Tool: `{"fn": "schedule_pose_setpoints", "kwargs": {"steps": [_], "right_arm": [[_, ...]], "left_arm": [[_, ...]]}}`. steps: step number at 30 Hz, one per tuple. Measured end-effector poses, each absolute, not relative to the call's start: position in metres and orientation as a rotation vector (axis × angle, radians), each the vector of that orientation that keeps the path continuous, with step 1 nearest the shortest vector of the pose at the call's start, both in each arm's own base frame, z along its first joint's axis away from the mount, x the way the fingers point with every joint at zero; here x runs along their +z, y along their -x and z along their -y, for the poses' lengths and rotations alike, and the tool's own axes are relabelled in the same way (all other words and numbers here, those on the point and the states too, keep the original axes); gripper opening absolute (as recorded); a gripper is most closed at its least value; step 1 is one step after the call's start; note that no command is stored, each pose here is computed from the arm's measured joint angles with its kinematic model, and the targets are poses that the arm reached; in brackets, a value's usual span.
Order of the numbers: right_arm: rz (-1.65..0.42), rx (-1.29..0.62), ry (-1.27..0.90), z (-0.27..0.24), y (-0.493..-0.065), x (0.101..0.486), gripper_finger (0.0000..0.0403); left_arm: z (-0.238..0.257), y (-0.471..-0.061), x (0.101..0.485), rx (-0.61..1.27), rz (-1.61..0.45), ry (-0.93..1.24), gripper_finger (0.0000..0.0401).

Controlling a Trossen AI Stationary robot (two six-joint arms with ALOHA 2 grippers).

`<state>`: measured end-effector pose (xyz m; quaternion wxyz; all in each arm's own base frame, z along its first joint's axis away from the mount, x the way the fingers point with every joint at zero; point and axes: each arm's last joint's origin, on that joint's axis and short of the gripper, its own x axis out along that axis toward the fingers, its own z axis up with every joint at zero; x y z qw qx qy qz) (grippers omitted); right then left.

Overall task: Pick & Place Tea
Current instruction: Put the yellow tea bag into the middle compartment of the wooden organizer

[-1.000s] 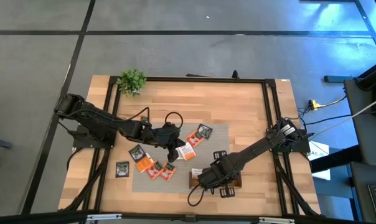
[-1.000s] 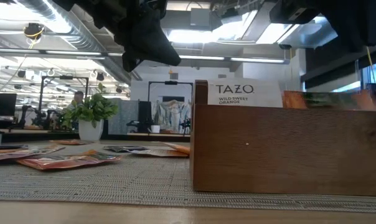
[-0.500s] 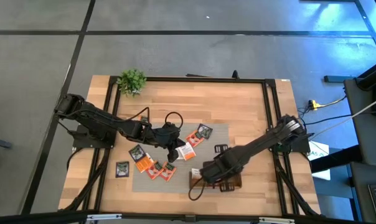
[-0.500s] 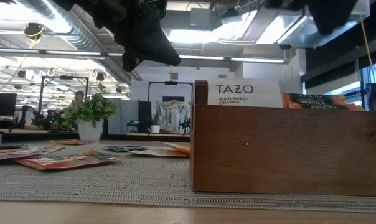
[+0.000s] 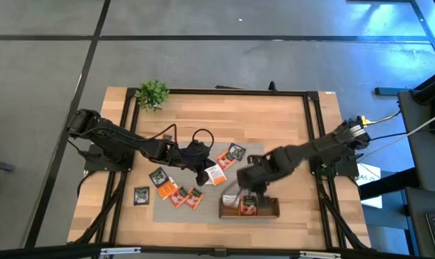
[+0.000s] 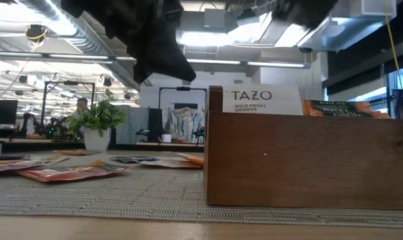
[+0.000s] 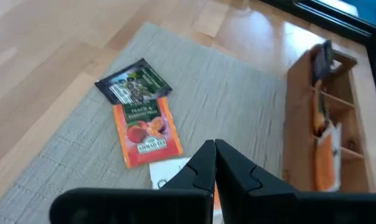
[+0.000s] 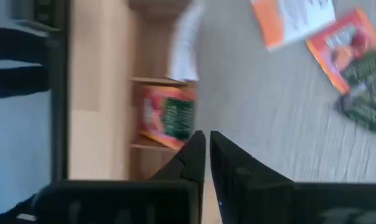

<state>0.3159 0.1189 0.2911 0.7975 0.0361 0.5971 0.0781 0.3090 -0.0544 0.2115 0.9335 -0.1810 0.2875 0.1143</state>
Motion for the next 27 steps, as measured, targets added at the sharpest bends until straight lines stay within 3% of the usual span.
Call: {"fn": "schedule_pose_setpoints", "kwargs": {"steps": [7,15,19,27], "right_arm": [[-1.072,0.079,-0.317,-0.034,-0.314,0.275,0.0005],[-0.872,-0.024,-0.499,0.014,-0.315,0.221,0.0034],[-0.819,-0.087,-0.631,0.030,-0.310,0.199,0.0067],[-0.817,-0.231,-0.839,0.047,-0.294,0.174,0.0171]], "left_arm": [[0.039,-0.320,0.187,0.257,-0.672,0.387,0.0003],[0.012,-0.333,0.149,0.201,-0.788,0.345,0.0003],[0.000,-0.339,0.140,0.172,-0.787,0.352,0.0002],[-0.006,-0.346,0.133,0.096,-0.753,0.397,0.0002]]}}
